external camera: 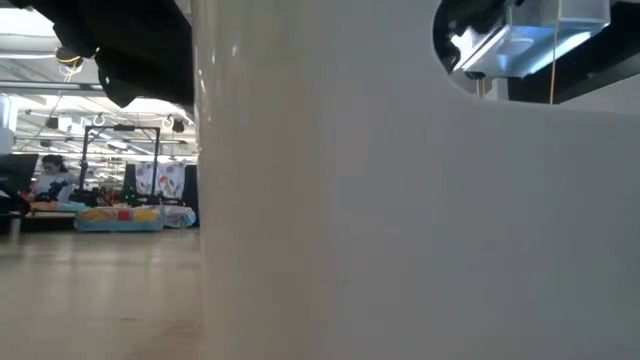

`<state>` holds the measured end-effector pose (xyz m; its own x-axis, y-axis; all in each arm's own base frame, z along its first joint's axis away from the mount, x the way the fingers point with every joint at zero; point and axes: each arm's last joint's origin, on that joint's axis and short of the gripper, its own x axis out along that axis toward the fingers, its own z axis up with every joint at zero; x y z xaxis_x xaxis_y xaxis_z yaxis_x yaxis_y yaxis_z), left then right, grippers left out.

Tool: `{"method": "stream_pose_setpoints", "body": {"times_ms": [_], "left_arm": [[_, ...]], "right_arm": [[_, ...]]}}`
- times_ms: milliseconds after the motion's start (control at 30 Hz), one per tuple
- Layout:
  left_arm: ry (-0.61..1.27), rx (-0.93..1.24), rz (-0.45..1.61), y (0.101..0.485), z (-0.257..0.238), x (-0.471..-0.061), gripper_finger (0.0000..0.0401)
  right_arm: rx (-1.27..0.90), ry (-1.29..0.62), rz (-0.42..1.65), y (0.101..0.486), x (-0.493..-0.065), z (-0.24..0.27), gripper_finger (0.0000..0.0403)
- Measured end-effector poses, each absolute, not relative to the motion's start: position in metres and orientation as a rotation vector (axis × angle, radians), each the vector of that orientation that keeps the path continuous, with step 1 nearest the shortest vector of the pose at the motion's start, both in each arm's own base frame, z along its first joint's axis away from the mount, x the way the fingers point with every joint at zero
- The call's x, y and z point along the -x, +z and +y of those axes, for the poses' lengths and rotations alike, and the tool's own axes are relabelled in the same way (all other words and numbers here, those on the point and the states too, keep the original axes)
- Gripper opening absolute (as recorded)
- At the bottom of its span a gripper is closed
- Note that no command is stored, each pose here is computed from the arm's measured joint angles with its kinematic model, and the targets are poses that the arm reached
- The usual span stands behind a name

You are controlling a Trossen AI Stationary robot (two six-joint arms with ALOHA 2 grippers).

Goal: Sort Maruchan noodles
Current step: Put the red noodle pack into the white bin

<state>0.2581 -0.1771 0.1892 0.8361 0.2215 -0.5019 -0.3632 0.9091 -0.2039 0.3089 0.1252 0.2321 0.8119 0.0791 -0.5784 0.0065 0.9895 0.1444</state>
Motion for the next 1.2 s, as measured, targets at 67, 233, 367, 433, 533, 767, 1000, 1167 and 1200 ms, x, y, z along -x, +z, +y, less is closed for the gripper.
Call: {"method": "stream_pose_setpoints", "body": {"times_ms": [67, 233, 367, 433, 533, 767, 1000, 1167, 1200], "left_arm": [[0.279, 0.335, 0.499, 0.196, -0.178, -0.257, 0.0135], [0.138, 0.482, 0.562, 0.228, -0.184, -0.255, 0.0135], [0.061, 0.658, 0.748, 0.243, -0.191, -0.243, 0.0135], [0.05, 0.743, 0.843, 0.243, -0.194, -0.235, 0.0135], [0.001, 0.85, 0.957, 0.241, -0.206, -0.226, 0.0135], [0.076, 1.146, 1.115, 0.238, -0.232, -0.199, 0.0135], [0.221, 1.406, 1.216, 0.231, -0.259, -0.174, 0.0128], [0.314, 1.53, 1.324, 0.235, -0.286, -0.158, 0.0128], [0.33, 1.535, 1.338, 0.238, -0.29, -0.157, 0.0128]], "right_arm": [[-0.128, 0.04, 0.648, 0.237, -0.301, 0.125, 0.0205], [-0.076, 0.065, 0.649, 0.229, -0.292, 0.134, 0.0205], [-0.055, 0.085, 0.64, 0.221, -0.291, 0.139, 0.0205], [-0.054, 0.08, 0.616, 0.22, -0.291, 0.139, 0.0205], [-0.039, 0.066, 0.625, 0.218, -0.29, 0.138, 0.0205], [0.014, 0.074, 0.632, 0.216, -0.291, 0.138, 0.0205], [0.078, 0.093, 0.628, 0.216, -0.291, 0.138, 0.0205], [0.09, 0.096, 0.632, 0.216, -0.291, 0.138, 0.0205], [0.091, 0.096, 0.635, 0.215, -0.291, 0.138, 0.0205]]}}
